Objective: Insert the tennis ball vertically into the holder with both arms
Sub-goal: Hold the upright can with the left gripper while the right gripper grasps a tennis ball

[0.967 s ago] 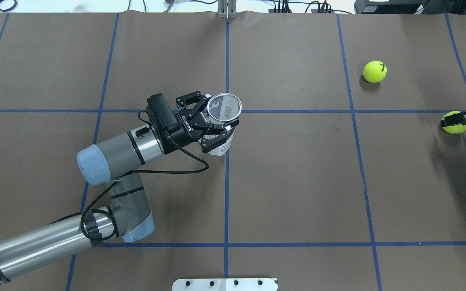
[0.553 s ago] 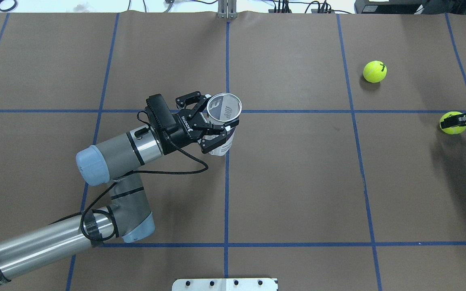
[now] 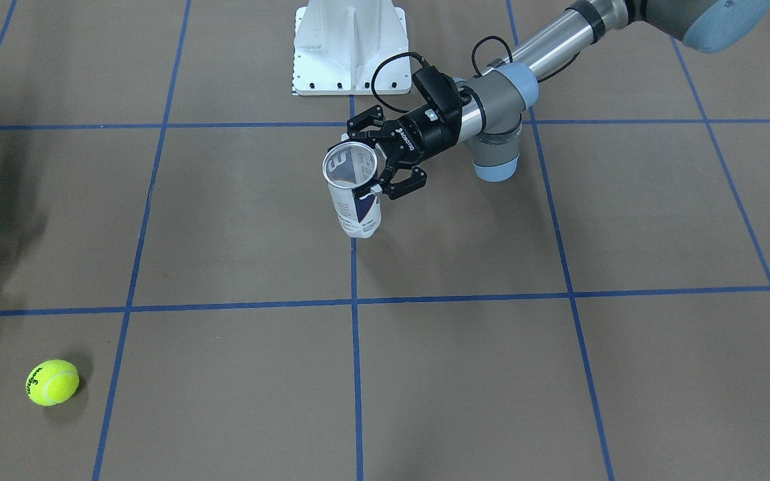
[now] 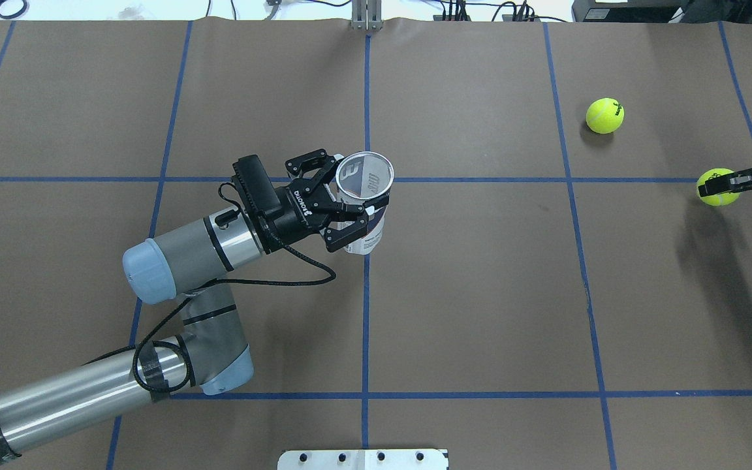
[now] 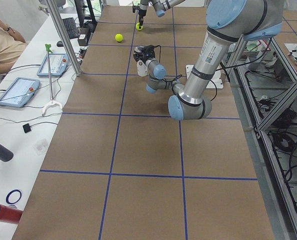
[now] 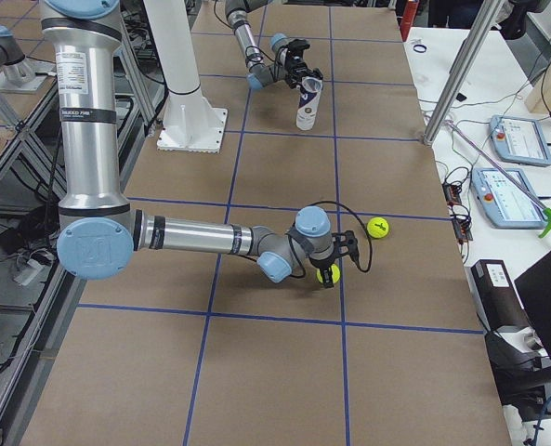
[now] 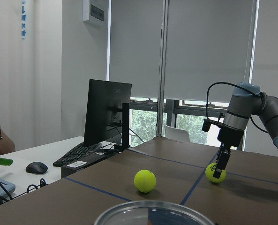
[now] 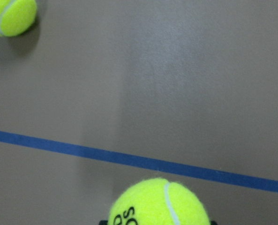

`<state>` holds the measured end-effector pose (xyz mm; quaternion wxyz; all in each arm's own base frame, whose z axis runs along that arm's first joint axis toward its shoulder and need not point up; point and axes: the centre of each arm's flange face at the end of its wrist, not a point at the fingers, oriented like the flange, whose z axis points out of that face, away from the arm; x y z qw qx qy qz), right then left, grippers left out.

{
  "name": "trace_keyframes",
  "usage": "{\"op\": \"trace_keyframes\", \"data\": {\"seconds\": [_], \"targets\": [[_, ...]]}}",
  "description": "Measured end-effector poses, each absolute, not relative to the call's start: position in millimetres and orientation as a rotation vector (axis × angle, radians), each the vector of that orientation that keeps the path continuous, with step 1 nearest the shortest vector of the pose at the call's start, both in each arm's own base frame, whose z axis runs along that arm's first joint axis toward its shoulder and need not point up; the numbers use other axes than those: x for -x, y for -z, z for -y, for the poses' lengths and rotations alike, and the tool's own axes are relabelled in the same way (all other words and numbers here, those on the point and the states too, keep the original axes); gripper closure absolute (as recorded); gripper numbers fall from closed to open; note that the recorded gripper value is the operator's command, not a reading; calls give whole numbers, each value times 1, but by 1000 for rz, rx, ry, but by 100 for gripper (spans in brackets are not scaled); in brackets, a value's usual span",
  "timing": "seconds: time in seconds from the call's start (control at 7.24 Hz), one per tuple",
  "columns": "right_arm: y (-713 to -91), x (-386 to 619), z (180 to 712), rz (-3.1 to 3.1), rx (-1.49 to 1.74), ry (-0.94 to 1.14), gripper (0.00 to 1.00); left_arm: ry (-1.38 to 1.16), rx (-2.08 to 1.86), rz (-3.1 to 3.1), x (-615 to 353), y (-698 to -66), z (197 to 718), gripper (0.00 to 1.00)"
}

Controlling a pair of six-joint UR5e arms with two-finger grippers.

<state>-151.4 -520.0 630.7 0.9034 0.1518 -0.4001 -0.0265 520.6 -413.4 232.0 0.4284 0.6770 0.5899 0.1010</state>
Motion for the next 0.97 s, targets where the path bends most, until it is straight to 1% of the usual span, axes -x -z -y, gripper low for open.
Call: {"op": "trace_keyframes", "data": {"seconds": [0.41,0.97], "targets": [[-558,138,546,898,-289,39,100,-239,-1712,-1513,-528,-237,410,30],[-411,137,562,897,-222,-5,100,-233,-1724,-1529,-539,-249,413,30]]}}
